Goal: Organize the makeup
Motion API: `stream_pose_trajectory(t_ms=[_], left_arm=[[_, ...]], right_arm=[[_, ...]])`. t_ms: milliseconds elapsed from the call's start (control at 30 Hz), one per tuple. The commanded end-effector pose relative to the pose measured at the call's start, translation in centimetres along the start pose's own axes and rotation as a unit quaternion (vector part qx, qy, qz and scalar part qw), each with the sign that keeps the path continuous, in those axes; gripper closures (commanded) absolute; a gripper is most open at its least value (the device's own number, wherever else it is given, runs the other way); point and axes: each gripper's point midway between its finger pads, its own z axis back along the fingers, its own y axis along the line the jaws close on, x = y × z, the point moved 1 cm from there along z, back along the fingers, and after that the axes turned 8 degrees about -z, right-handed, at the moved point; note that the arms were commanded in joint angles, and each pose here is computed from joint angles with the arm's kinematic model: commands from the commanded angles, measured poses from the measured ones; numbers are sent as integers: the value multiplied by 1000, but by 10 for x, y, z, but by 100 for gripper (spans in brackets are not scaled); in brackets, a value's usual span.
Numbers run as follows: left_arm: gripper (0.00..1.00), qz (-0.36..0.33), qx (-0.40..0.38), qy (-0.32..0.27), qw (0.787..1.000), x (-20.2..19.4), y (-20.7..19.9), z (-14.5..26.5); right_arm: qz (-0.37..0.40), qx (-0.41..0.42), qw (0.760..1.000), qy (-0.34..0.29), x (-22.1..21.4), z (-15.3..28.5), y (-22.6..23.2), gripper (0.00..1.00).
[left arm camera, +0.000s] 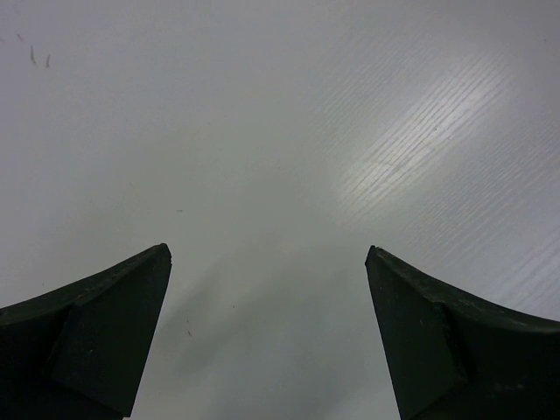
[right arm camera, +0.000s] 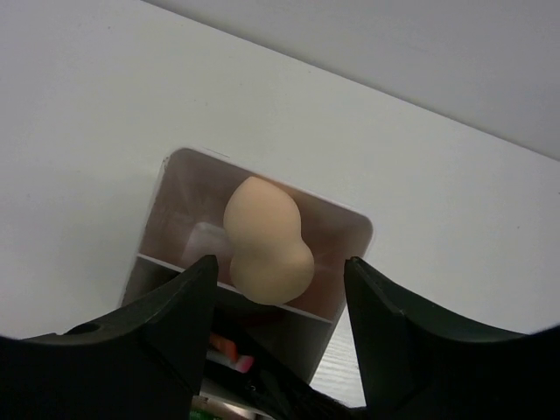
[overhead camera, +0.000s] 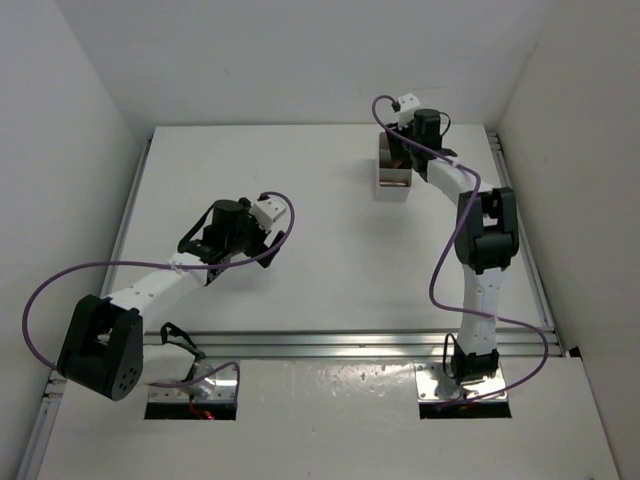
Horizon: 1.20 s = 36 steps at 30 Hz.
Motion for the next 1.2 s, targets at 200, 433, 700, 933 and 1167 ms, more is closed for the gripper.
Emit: stream_pose_trajectory(t_ms=[200,433,700,933,1167], left_arm=[[0,-7,15,-28,999,18,10,2],[0,-13,9,-36,999,22,8,3],[0,-18,13,-34,999,21,10,4],[0,-18,13,-34,999,21,10,4],[0,-21,9,-26,999,16,9,0]], right_arm=[[-5,15,999,-34,47,34,4,48],[-43,27,998,-22,41,14,-1,97],[-53,13,998,-8,28,-14,-6,100],[-57,34,998,16,13,-26,3,100],[-69,49,996,29,2,-11,11,100]])
